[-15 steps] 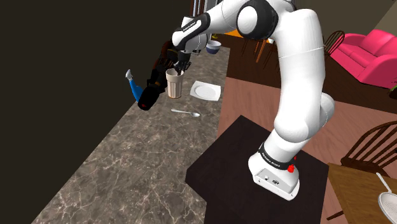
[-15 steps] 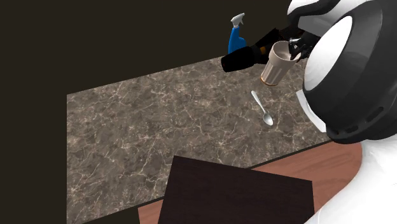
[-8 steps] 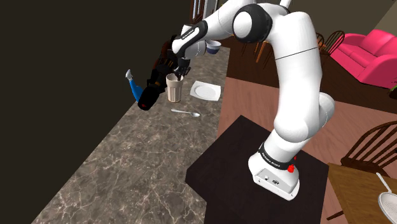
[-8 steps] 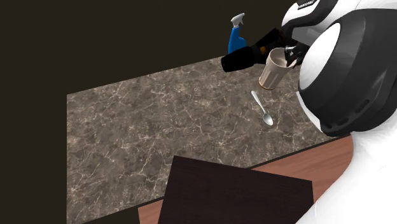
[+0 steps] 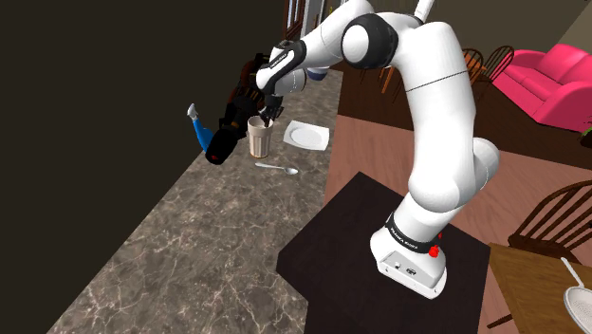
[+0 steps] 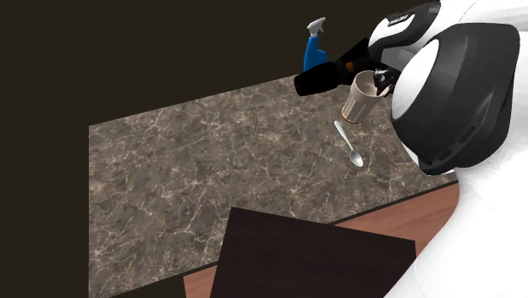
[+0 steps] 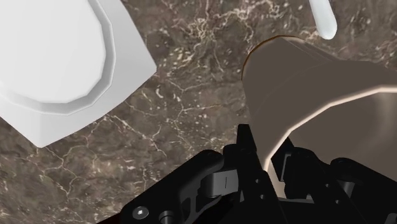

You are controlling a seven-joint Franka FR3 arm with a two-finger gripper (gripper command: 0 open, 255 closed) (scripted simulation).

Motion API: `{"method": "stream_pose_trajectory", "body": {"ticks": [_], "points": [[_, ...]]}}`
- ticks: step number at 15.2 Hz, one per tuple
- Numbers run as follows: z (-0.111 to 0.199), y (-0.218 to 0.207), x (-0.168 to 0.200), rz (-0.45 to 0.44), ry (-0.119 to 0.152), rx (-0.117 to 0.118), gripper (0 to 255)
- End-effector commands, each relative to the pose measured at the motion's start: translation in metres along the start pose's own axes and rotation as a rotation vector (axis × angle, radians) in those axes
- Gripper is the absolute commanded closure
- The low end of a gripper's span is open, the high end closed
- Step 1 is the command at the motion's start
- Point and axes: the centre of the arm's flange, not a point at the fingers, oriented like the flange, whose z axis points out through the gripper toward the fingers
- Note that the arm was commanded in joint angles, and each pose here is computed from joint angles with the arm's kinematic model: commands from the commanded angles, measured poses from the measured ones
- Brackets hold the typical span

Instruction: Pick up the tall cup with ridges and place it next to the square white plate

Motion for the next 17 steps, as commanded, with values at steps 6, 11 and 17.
{"method": "stream_pose_trajectory", "body": {"ticks": [6, 11, 17], "points": [[0.000, 0.000, 0.000, 0.000, 0.001, 0.000, 0], [0.000, 0.000, 0.000, 0.000, 0.001, 0.000, 0], [-0.050, 0.000, 0.000, 0.000, 0.001, 0.000, 0]]}}
